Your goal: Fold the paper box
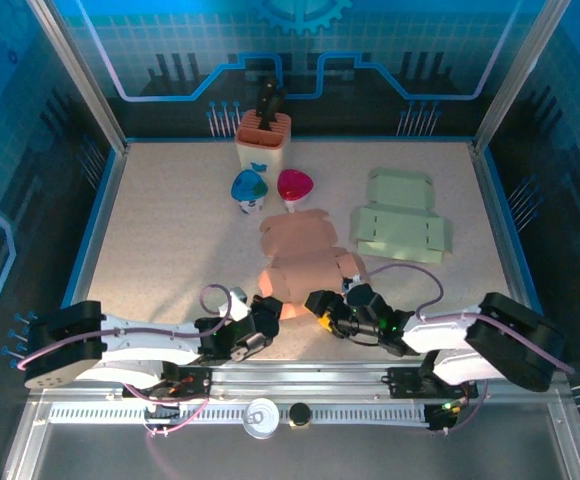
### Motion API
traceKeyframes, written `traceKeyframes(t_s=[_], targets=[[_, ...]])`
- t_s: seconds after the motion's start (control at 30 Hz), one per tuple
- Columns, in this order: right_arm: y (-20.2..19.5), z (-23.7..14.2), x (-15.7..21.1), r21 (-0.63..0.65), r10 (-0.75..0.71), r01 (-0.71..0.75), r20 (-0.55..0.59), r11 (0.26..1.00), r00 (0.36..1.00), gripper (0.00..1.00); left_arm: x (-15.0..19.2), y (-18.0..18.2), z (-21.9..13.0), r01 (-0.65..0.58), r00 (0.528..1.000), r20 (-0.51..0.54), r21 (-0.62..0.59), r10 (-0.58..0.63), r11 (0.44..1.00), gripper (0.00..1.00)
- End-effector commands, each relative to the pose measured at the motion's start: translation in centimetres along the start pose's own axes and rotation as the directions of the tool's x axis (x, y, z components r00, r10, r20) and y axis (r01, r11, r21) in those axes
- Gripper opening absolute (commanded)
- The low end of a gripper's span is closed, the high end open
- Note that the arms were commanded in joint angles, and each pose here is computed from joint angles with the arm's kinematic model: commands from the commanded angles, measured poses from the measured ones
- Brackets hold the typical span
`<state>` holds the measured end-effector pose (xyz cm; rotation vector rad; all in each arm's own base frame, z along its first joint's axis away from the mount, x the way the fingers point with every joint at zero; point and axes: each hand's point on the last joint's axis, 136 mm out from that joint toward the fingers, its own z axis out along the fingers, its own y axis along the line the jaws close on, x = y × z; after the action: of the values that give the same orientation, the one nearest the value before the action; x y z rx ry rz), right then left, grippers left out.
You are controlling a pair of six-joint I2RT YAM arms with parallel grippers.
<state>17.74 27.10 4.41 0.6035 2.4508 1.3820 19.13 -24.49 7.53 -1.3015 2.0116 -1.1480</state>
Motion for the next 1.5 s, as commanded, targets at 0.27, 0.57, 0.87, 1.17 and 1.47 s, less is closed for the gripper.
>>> traceKeyframes(t_s=[0.27, 0.57, 0.87, 1.17, 1.47], targets=[[0.3, -0.3, -2.5, -0.117, 0.025, -0.002, 0.197, 0.993, 0.98, 0.57, -0.5, -1.1, -0.6, 0.045, 0.999, 0.014, 0.042, -0.045, 0.998, 0.0], [2.4, -2.7, -3.9, -0.09, -0.057, 0.086, 0.279, 0.992, 0.958, 0.47, -0.3, -1.1, -0.6, 0.045, 0.999, 0.01, 0.04, -0.045, 0.998, 0.0], [3.1, -3.7, -4.9, -0.089, -0.047, 0.076, 0.29, 0.993, 0.956, 0.34, -0.2, -1.2, -0.5, 0.041, 0.999, 0.006, 0.042, -0.041, 0.998, 0.0], [3.9, -3.4, -5.3, -0.116, -0.014, 0.049, 0.291, 0.992, 0.957, 0.19, -0.1, -1.5, -0.7, 0.038, 0.999, 0.002, 0.049, -0.038, 0.998, 0.0], [4.7, -3.7, -5.9, -0.126, 0.008, 0.033, 0.307, 0.991, 0.952, 0.04, 0.3, -1.8, -0.8, 0.027, 0.999, -0.022, 0.053, -0.026, 0.998, 0.0]])
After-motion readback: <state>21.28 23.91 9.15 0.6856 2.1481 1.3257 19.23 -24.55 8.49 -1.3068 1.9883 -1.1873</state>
